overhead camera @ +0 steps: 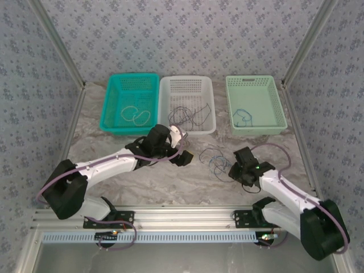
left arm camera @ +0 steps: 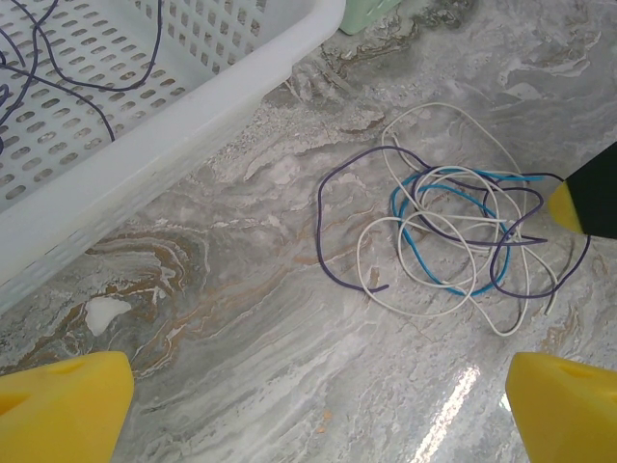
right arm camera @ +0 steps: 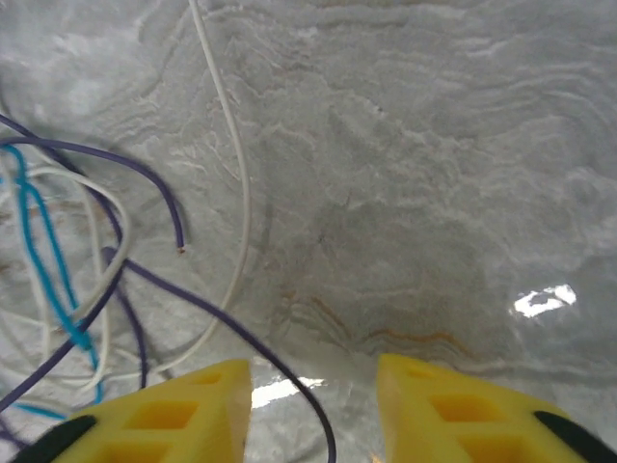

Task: Untangle the cables

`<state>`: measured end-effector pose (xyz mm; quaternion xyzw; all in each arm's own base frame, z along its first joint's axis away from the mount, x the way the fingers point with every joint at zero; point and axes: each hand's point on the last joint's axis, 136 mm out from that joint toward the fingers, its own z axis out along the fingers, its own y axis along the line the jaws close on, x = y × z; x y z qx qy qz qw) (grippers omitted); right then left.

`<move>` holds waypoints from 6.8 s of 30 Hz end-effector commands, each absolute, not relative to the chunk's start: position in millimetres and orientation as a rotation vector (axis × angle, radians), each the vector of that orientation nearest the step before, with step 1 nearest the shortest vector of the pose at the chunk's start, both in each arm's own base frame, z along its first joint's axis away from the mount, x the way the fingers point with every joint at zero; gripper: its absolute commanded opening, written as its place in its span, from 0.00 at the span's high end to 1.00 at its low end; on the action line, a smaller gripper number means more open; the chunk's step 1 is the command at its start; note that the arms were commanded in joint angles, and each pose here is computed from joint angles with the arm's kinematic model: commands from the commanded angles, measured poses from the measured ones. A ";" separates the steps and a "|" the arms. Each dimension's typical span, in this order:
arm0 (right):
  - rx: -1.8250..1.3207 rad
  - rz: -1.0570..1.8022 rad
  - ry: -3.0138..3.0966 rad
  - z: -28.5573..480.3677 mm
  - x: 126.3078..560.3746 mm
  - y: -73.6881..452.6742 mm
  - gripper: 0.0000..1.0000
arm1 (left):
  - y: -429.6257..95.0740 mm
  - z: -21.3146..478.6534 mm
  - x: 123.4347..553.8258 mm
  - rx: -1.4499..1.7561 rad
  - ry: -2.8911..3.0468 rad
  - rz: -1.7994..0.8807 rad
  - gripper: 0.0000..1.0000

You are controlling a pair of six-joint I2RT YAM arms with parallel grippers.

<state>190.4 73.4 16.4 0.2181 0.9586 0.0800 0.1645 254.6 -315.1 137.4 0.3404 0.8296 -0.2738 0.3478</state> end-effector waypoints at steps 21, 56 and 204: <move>-0.150 0.109 2.386 208.0 204.7 121.2 1.00 | -341.6 191.8 245.5 0.943 1.962 -0.826 0.01; -0.632 0.294 2.262 247.8 191.8 188.0 1.00 | -411.2 255.9 212.2 1.240 1.581 -1.107 0.22; -0.408 0.475 1.719 506.8 335.8 237.6 1.00 | -242.7 258.0 280.7 0.454 1.855 -0.491 0.01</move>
